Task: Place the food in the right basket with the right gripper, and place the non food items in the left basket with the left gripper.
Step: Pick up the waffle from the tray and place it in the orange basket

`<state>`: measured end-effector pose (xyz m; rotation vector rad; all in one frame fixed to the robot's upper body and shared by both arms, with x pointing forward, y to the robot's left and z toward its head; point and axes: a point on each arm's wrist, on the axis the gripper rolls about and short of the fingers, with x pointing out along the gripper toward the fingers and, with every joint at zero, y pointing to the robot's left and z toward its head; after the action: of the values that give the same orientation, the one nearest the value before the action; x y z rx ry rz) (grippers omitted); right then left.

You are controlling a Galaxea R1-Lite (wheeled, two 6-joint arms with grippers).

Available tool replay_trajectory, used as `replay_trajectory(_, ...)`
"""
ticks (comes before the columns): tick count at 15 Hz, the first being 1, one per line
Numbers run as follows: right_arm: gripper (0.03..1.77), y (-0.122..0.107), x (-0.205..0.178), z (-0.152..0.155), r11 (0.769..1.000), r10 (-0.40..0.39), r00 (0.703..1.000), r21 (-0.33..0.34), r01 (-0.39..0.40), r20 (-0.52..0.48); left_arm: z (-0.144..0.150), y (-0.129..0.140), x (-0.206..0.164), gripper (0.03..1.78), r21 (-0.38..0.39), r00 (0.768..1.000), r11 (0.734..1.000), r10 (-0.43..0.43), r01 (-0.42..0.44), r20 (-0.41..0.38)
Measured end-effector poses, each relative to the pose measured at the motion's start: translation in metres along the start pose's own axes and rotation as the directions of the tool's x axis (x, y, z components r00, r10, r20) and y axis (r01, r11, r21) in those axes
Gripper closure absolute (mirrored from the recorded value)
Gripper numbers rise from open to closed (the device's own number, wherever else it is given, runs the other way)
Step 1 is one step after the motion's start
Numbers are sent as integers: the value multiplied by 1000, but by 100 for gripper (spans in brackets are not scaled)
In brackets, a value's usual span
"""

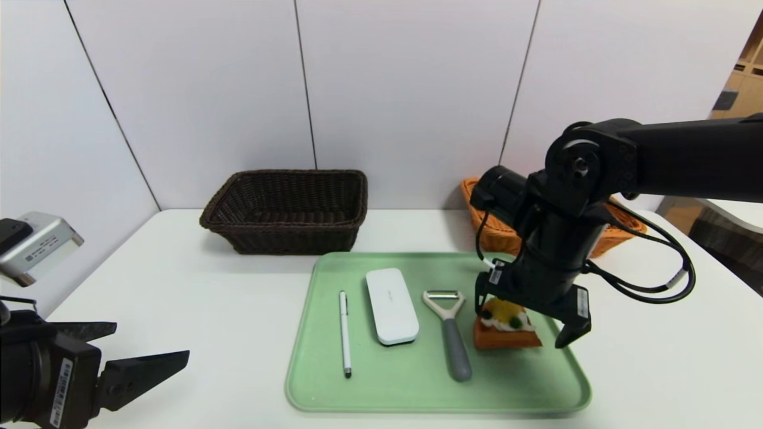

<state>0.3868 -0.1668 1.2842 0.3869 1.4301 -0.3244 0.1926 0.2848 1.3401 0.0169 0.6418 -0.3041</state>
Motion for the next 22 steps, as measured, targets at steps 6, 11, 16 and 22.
replay_trajectory(6, 9, 0, 5, -2, 1000, -5, 1000, -5, 5, -2, -2, 0, 0, 12, 1, 1000, 1000, 0, 0, -4)
replay_trajectory(11, 9, -1, 6, -3, 1000, -12, 1000, -5, 12, -9, -4, 1, -1, 12, 0, 1000, 1000, 0, 0, -5)
replay_trajectory(16, 16, -3, 9, -4, 1000, -25, 1000, -6, 25, -15, -5, 1, -1, 12, 0, 1000, 1000, 0, 0, -5)
replay_trajectory(22, 98, 1, 8, -8, 1000, -14, 1000, -23, 14, -7, -5, 1, 0, 12, 2, 1000, 1000, -1, 1, -8)
